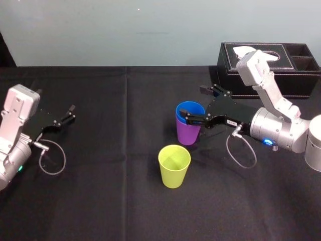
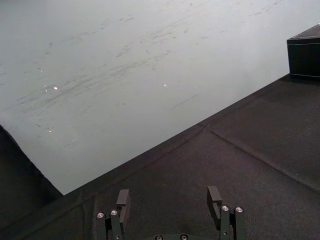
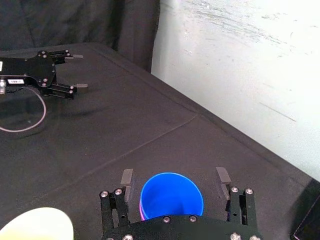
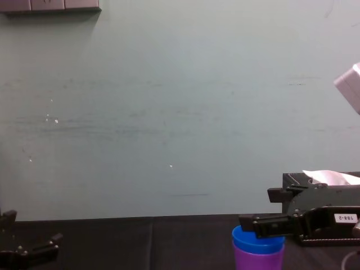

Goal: Stack the three plastic cups sequentially using one hand.

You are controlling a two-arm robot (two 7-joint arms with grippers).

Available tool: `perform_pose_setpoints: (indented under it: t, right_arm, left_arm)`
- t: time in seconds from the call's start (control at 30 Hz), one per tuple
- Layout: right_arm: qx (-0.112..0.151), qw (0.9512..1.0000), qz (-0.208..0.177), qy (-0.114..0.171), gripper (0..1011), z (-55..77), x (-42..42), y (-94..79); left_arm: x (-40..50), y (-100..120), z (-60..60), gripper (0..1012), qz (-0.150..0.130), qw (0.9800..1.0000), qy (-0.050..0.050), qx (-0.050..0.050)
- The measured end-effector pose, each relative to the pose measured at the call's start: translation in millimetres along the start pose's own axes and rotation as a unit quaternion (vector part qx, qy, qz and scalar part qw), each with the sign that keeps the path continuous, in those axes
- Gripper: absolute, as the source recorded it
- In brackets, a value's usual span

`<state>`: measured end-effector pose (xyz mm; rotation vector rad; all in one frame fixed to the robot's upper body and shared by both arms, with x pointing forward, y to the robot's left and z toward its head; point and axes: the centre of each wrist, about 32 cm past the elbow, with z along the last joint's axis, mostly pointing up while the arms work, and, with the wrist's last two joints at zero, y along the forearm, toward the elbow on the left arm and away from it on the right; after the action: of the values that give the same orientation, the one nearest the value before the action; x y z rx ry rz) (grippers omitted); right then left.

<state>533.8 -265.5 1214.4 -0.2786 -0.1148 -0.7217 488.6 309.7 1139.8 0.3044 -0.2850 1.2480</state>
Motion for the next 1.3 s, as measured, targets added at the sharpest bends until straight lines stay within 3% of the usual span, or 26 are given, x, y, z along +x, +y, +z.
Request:
perform_pose_setpoints:
  t: [0.63,1.07,1.3]
  right_arm:
    - [0.000,1.0000,0.000,-0.002,1003,-0.1,-0.6,-2.1]
    - [0.019,0.9994,0.027,0.009,1003,-3.5,-7.6,-42.9]
    - [0.018,0.9982,0.053,0.023,1002,-14.2,-19.9,-65.5]
  left_arm:
    - [0.0,0.0,0.0,1011,0.000,1.0000,0.000,0.000]
    - [0.0,0.0,0.0,1011,0.000,1.0000,0.000,0.000]
    - [0.0,0.0,0.0,1011,0.000,1.0000,0.000,0.000]
